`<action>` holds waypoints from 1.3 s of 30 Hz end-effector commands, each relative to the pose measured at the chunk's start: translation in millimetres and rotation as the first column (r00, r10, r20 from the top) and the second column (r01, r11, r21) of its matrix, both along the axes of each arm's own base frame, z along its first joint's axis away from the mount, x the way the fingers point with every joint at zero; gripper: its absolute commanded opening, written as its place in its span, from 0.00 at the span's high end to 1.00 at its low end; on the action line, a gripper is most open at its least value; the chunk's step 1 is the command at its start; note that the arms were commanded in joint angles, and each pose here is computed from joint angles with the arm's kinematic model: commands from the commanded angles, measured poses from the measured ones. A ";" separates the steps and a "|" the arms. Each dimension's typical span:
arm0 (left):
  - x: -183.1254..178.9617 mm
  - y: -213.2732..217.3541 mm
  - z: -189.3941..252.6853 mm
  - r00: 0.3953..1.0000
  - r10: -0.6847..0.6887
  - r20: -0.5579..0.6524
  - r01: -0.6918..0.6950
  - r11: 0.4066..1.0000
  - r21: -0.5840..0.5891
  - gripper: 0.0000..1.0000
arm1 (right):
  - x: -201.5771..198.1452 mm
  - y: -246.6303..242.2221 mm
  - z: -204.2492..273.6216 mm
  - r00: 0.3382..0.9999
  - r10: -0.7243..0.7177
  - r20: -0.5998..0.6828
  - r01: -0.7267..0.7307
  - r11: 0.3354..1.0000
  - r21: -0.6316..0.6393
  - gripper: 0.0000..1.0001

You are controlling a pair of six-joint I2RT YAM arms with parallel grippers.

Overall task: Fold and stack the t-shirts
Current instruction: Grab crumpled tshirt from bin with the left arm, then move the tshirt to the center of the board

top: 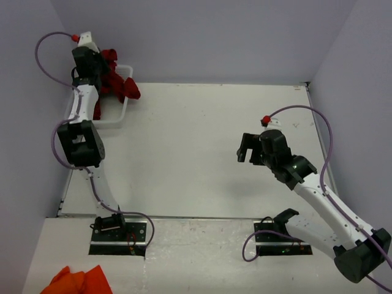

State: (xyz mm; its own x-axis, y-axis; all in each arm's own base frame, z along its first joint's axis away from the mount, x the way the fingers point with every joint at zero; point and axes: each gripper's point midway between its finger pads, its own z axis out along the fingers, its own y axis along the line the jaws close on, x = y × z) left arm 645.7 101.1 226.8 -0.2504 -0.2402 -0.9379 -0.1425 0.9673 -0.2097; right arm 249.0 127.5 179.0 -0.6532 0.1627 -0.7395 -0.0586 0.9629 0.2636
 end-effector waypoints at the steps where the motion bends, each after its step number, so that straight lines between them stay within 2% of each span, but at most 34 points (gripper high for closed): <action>1: -43.3 -54.6 221.3 0.890 -0.184 0.417 0.172 0.983 0.068 1.00 | 18.0 -16.2 12.6 0.987 -0.144 0.065 0.145 0.989 -0.016 0.01; 4: -91.9 -86.8 305.7 0.801 -0.268 0.535 0.239 0.963 0.124 1.00 | 22.1 -19.8 10.4 0.982 -0.174 0.071 0.177 0.984 -0.026 0.01; 5: -119.7 -99.3 345.2 0.745 -0.308 0.592 0.271 0.950 0.153 1.00 | 23.4 -19.6 8.2 0.982 -0.177 0.067 0.179 0.983 -0.032 0.01; 6: -135.9 -107.8 365.5 0.712 -0.329 0.621 0.287 0.942 0.171 1.00 | 23.4 -20.1 6.1 0.982 -0.180 0.062 0.182 0.983 -0.037 0.01; 9: -213.6 -137.4 436.5 0.569 -0.412 0.712 0.358 0.903 0.237 1.00 | 24.3 -29.0 1.9 0.971 -0.234 0.056 0.238 0.970 -0.058 0.01; 12: -268.2 -166.7 464.8 0.442 -0.493 0.749 0.482 0.835 0.266 1.00 | 24.4 -36.8 4.9 0.956 -0.285 0.070 0.289 0.956 -0.056 0.01; 13: -299.8 -177.4 478.9 0.387 -0.516 0.764 0.506 0.812 0.292 1.00 | 25.4 -42.6 7.2 0.946 -0.311 0.087 0.317 0.946 -0.065 0.01; 15: -321.0 -199.7 477.8 0.341 -0.541 0.768 0.587 0.761 0.275 1.00 | 27.7 -47.1 12.4 0.935 -0.334 0.115 0.343 0.937 -0.063 0.01; 16: -344.5 -209.0 485.0 0.306 -0.551 0.776 0.598 0.746 0.294 1.00 | 30.0 -52.4 15.4 0.925 -0.354 0.135 0.366 0.927 -0.075 0.01; 17: -344.2 -218.7 475.8 0.314 -0.554 0.771 0.633 0.727 0.265 1.00 | 30.7 -55.0 17.9 0.920 -0.363 0.146 0.377 0.922 -0.083 0.01; 19: -368.2 -230.9 474.1 0.287 -0.563 0.775 0.676 0.692 0.253 1.00 | 33.8 -56.3 24.6 0.914 -0.375 0.154 0.390 0.917 -0.085 0.01; 20: -361.4 -238.3 457.6 0.312 -0.566 0.763 0.722 0.663 0.196 1.00 | 34.6 -56.5 27.3 0.913 -0.375 0.159 0.392 0.916 -0.089 0.01; 21: -375.7 -240.4 456.8 0.303 -0.567 0.766 0.736 0.650 0.189 1.00 | 35.9 -56.5 34.0 0.910 -0.380 0.166 0.397 0.914 -0.082 0.01; 22: -366.3 -244.1 437.6 0.341 -0.568 0.749 0.760 0.636 0.136 1.00 | 36.4 -56.8 35.1 0.909 -0.382 0.165 0.399 0.913 -0.085 0.01; 24: -378.2 -249.4 424.5 0.353 -0.572 0.740 0.779 0.618 0.105 1.00 | 38.3 -55.8 43.4 0.907 -0.381 0.180 0.397 0.915 -0.068 0.01; 25: -366.4 -253.5 397.7 0.396 -0.581 0.711 0.791 0.610 0.057 1.00 | 38.3 -55.5 47.3 0.905 -0.381 0.188 0.398 0.916 -0.059 0.01; 27: -365.9 -253.3 374.8 0.435 -0.580 0.688 0.787 0.616 0.023 1.00 | 39.7 -53.4 57.3 0.907 -0.371 0.199 0.386 0.921 -0.043 0.01; 29: -335.2 -249.0 323.7 0.558 -0.564 0.609 0.747 0.661 -0.072 1.00 | 40.6 -49.0 67.7 0.915 -0.346 0.205 0.360 0.932 -0.034 0.01; 31: -302.3 -248.2 266.5 0.654 -0.552 0.518 0.708 0.688 -0.161 1.00 | 39.9 -35.5 70.9 0.940 -0.283 0.190 0.290 0.957 -0.012 0.01; 32: -289.9 -249.5 245.7 0.680 -0.550 0.485 0.695 0.694 -0.188 1.00 | 39.9 -30.3 73.3 0.950 -0.246 0.192 0.253 0.967 -0.012 0.01; 33: -266.8 -252.7 211.0 0.719 -0.555 0.418 0.676 0.699 -0.236 1.00 | 35.7 -13.9 71.7 0.973 -0.163 0.166 0.162 0.987 0.019 0.01; 35: -243.9 -263.6 156.2 0.748 -0.579 0.326 0.661 0.698 -0.275 1.00 | 32.4 13.7 66.5 0.988 0.001 0.155 -0.007 0.999 0.042 0.01; 36: -224.0 -266.7 114.1 0.774 -0.578 0.256 0.632 0.719 -0.287 1.00 | 22.9 39.3 63.8 0.983 0.133 0.126 -0.146 0.984 0.100 0.01; 38: -209.3 -282.4 82.8 0.769 -0.603 0.211 0.639 0.723 -0.265 1.00 | 16.1 56.5 52.0 0.972 0.222 0.074 -0.230 0.965 0.124 0.01; 39: -194.9 -286.3 53.4 0.779 -0.606 0.162 0.625 0.730 -0.276 1.00 | 13.6 68.8 35.6 0.963 0.268 0.013 -0.267 0.955 0.126 0.01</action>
State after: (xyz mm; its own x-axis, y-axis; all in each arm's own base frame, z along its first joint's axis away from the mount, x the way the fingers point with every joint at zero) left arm 429.4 -174.8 317.1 -0.4082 -0.3853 -0.8276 0.4809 0.6798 -0.5537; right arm 277.6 145.9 227.3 -0.5891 0.1968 -0.7838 -0.0894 0.9481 0.3052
